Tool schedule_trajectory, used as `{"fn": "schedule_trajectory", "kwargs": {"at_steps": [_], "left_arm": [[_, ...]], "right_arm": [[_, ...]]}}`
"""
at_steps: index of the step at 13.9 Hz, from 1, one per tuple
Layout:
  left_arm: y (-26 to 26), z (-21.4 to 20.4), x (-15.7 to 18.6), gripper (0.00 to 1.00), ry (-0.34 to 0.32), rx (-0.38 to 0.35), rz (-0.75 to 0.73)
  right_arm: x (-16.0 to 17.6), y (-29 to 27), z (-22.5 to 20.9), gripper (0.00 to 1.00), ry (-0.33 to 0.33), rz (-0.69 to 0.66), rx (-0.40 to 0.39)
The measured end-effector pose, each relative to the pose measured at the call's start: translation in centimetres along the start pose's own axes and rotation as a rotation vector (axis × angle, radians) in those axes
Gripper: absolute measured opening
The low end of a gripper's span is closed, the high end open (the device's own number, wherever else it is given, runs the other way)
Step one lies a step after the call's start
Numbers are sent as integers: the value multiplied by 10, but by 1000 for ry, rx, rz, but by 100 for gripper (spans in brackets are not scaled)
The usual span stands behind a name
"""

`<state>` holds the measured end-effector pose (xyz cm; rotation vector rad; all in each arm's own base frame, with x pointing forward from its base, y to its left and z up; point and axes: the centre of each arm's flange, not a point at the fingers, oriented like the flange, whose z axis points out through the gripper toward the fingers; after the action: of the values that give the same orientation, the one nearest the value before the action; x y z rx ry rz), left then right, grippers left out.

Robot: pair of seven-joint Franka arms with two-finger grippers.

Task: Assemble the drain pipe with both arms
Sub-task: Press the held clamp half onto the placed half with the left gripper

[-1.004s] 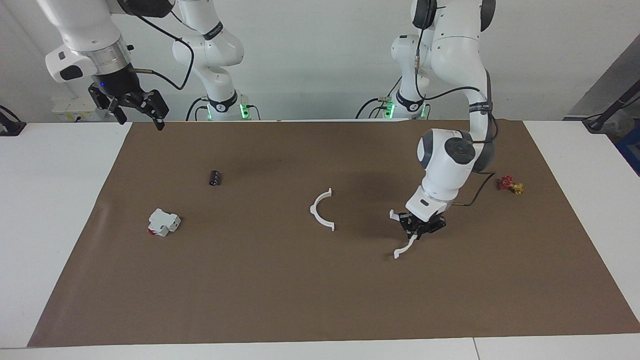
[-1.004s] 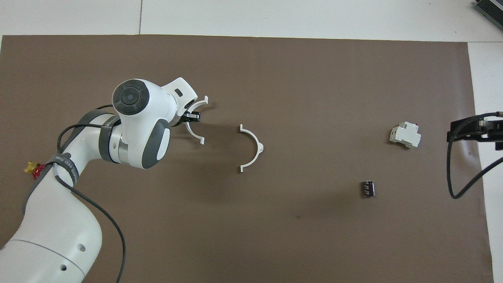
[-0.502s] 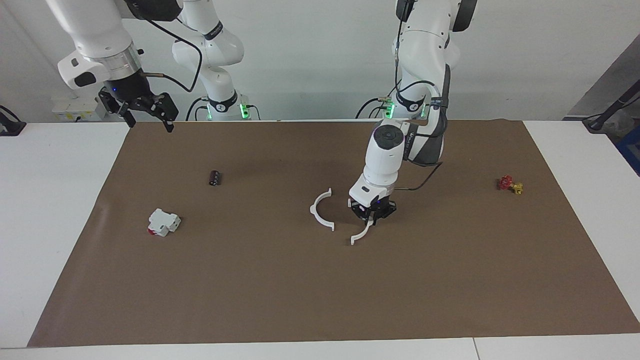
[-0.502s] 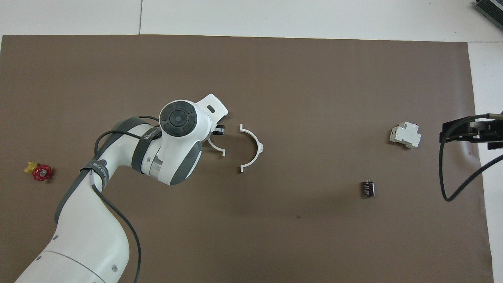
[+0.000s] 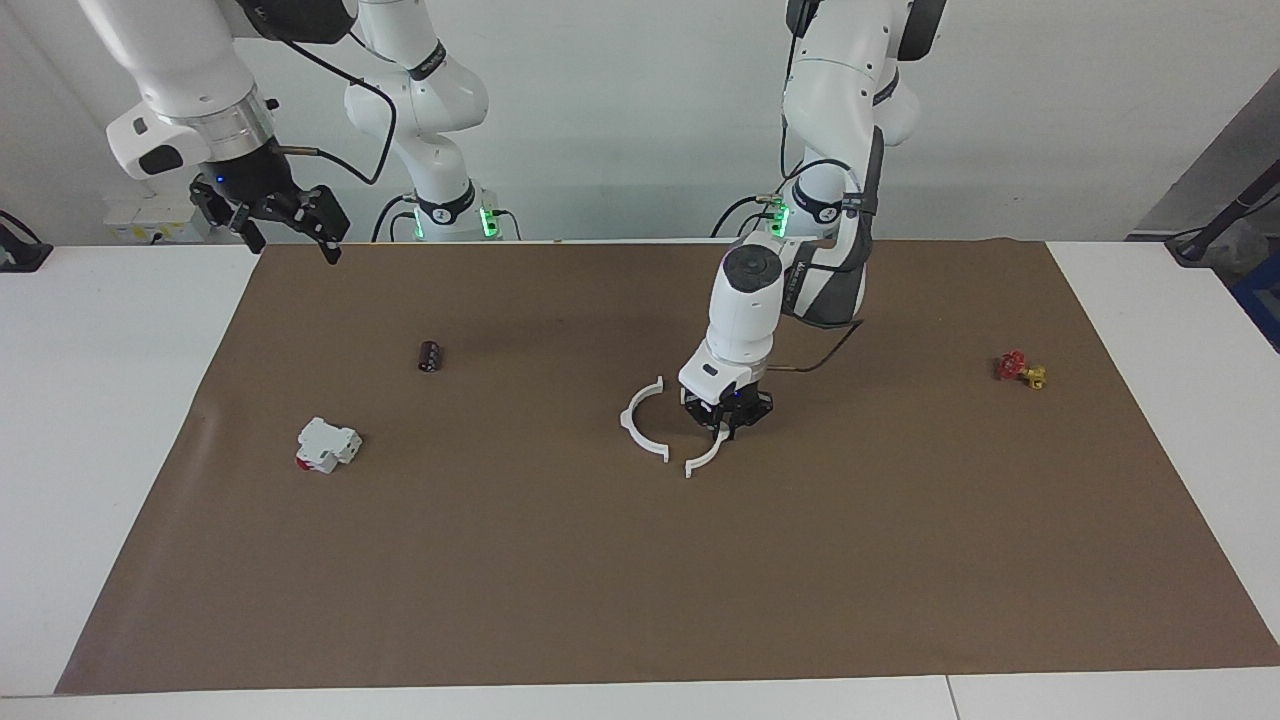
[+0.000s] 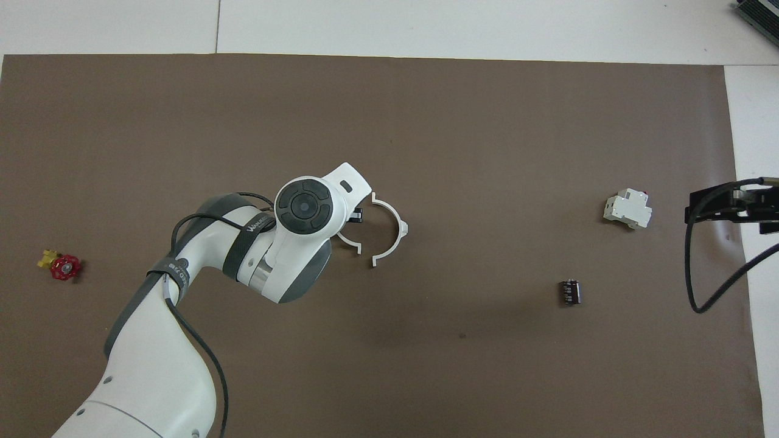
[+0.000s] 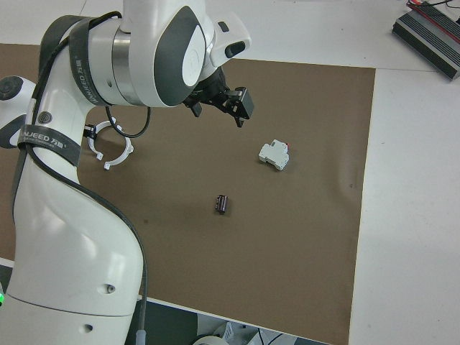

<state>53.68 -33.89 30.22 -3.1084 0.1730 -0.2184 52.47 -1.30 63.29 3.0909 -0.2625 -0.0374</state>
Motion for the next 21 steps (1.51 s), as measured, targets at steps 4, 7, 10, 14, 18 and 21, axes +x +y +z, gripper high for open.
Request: {"fn": "schedule_trajectory", "kwargs": {"at_steps": [4,7,10,14,18,21], "left_arm": [[5,-1,-6,21,-1,0,-2],[8,-2,-8,21,0,-1,-12],[11,0,-12,21,-5,1,-9],[14,-1,-14,21,-2,-3,-3],[18,-1,-18,21,-5,-2,1],[17,0,-22,21,-9,-1,-2]], "right_arm": [[0,0,-1,100,1,-1,0],[0,0,-1,100,1,-1,0],[0,0,-1,100,1,-1,0],[-1,0,-1,100,2,-1,0],[-1,0,-1,100,2,-1,0],[-1,0,-1,100,2,-1,0]]}}
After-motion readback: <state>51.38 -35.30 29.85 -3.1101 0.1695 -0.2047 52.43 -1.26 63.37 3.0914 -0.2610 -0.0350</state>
